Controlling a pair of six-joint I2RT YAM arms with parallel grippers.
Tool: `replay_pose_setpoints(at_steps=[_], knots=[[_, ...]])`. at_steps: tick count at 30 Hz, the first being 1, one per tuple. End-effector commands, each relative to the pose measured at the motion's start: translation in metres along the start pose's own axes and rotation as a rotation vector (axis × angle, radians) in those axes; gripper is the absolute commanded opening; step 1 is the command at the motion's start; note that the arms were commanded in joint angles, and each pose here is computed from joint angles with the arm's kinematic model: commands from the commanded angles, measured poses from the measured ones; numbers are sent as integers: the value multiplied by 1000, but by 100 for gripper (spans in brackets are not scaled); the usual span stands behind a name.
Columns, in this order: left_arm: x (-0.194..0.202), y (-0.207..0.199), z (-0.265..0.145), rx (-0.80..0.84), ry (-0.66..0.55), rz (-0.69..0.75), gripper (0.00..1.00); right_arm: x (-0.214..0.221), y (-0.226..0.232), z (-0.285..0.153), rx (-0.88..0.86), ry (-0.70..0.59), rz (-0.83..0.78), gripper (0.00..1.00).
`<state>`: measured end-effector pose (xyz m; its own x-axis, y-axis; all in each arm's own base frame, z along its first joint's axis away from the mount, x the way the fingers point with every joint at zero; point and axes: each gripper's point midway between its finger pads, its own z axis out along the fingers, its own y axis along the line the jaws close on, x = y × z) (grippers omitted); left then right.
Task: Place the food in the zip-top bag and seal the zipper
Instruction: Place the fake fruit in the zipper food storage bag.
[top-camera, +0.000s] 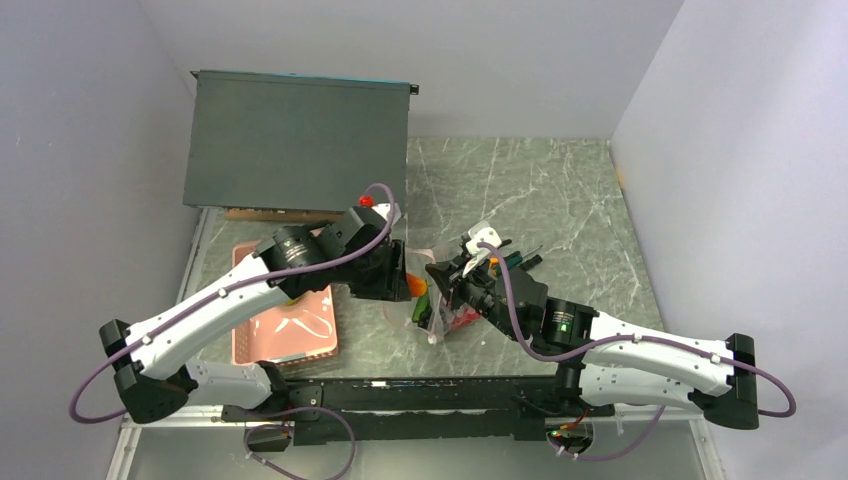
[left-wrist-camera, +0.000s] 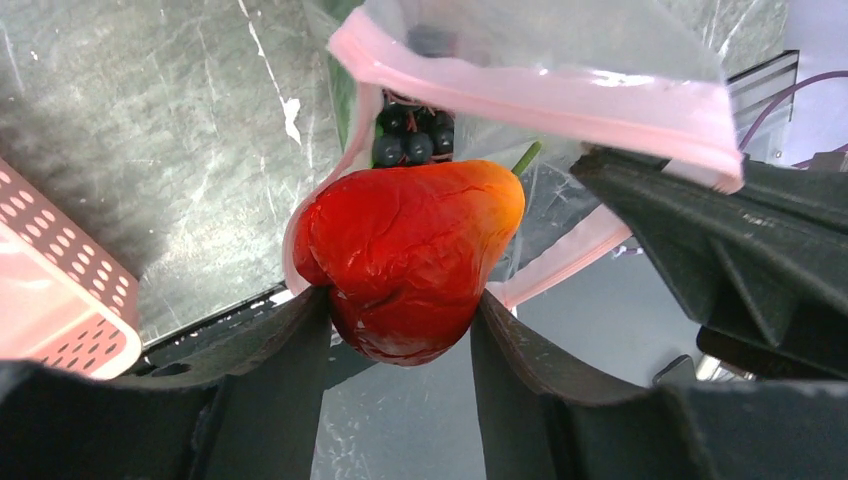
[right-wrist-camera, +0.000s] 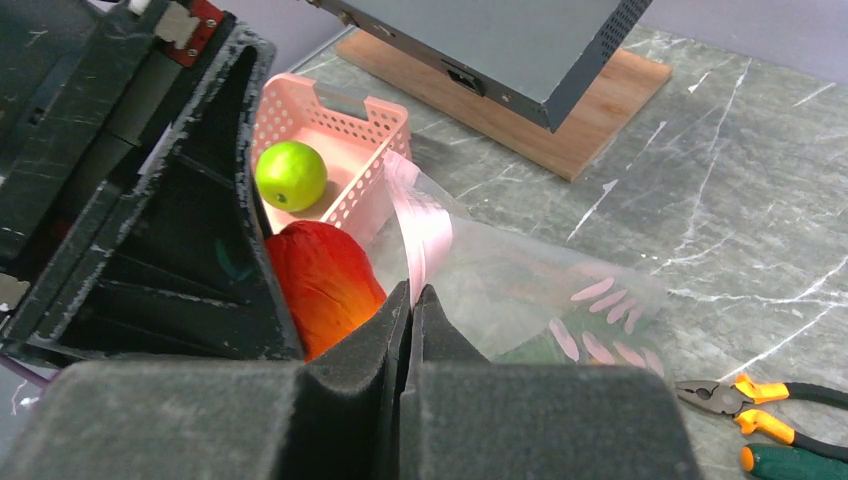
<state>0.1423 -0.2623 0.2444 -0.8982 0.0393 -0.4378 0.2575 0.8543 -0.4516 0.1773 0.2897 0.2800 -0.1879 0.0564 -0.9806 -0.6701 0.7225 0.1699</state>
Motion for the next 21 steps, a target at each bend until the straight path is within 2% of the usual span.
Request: replay_pose_setpoints(at_steps=[1, 9, 15, 21], knots=[[-16, -17, -6, 27, -41, 10, 57, -28, 8, -1, -23, -82, 48, 0], [-22, -18, -4, 7, -58, 4, 78, -32, 6, -4, -24, -95, 57, 0], [-24, -18, -13, 35, -97, -2, 79, -31, 8, -3, -31, -88, 55, 0], [-18, 0, -28, 40, -161, -36, 76, -32, 6, -5, -25, -96, 60, 0]])
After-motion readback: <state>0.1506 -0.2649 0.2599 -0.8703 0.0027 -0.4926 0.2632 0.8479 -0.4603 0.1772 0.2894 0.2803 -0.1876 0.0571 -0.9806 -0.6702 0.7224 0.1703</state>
